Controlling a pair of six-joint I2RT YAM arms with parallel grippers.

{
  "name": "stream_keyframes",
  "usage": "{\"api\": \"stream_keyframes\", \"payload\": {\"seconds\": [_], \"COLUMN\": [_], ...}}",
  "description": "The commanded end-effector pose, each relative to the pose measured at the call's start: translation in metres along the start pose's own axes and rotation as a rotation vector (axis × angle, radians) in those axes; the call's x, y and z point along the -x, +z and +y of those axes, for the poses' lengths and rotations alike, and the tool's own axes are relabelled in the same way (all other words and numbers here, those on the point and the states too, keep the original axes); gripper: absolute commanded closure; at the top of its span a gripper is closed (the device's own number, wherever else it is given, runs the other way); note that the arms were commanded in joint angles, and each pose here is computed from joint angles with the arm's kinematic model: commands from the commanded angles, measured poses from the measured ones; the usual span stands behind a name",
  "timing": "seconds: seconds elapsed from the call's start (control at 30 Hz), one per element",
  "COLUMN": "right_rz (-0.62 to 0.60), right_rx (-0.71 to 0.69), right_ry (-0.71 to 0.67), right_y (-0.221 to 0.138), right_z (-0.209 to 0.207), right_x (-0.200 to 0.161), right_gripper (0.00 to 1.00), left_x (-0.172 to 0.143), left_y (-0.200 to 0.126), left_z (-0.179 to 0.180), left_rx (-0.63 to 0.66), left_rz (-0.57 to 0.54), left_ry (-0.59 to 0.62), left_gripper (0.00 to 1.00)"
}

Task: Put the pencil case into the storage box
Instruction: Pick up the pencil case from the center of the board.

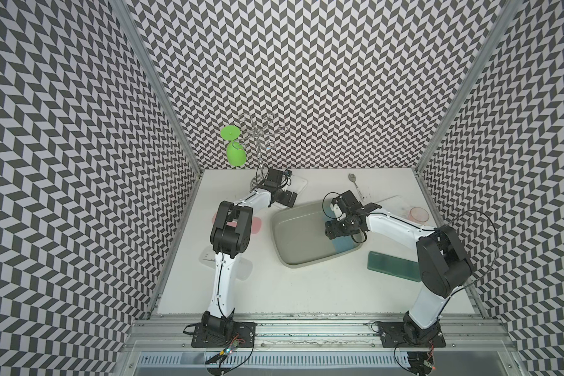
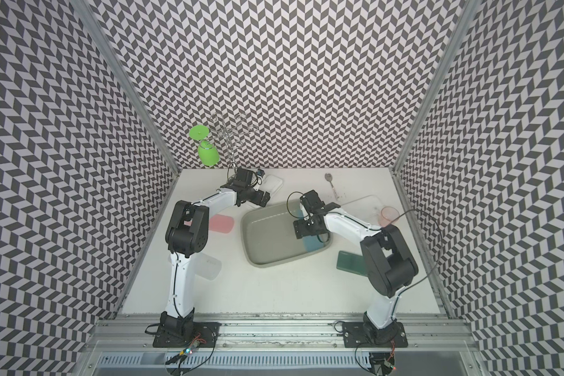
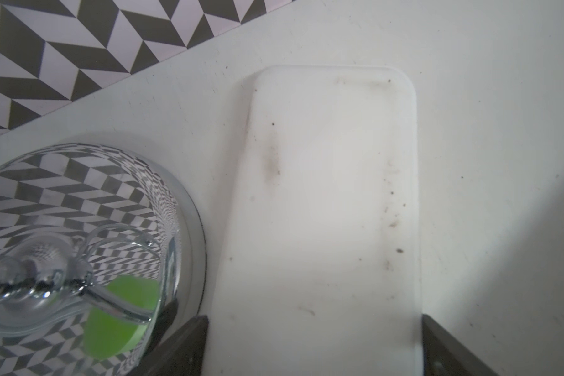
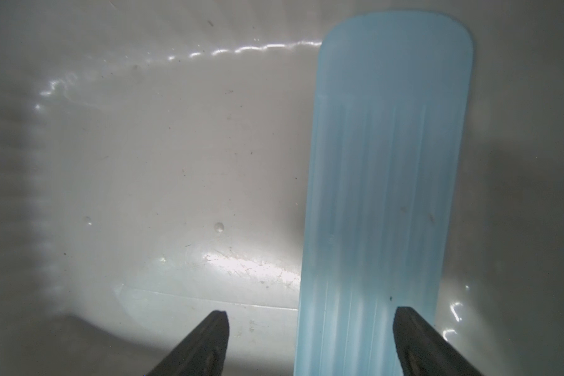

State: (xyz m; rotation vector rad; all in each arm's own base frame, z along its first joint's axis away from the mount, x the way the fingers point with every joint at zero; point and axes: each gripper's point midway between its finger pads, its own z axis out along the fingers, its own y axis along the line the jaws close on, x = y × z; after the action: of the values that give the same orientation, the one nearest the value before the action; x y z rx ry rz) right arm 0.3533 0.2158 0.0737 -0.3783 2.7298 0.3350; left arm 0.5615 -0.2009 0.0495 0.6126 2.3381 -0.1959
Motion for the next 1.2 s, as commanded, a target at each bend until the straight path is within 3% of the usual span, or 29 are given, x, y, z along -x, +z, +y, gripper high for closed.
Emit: {"api": "stream_keyframes", "payload": {"seconds": [0.0, 0.5, 0.8, 1.17], "right_rz": [-0.063, -0.040, -0.053, -0.064], "right_rx": [0.000, -0.005, -0.022, -0.015], "right_ry": [0.007, -0.008, -0.017, -0.017], "right_y": [-0.013, -0.047, -0.055, -0.054], "right_z": [0.000, 0.007, 0.005, 0.007], "right_x": [0.011, 0.023, 0.029, 0.033], "right_gripper": [0.16, 0.16, 0.16, 0.16], "left_x": [-0.029, -0.028, -0.054, -0.061], "left_y": [0.002, 0.006, 0.020, 0.019], "left_z": [-0.013, -0.014, -0.020, -0.026], "left_rx": [-0.044, -0.066, -0.093, -0.139], "left_rz": [0.093, 0.120, 0.186, 0.212], "left_ry": [-0.027, -0.100, -0.119, -0.122], "left_gripper": [0.00, 0.00, 0.01, 0.14]}}
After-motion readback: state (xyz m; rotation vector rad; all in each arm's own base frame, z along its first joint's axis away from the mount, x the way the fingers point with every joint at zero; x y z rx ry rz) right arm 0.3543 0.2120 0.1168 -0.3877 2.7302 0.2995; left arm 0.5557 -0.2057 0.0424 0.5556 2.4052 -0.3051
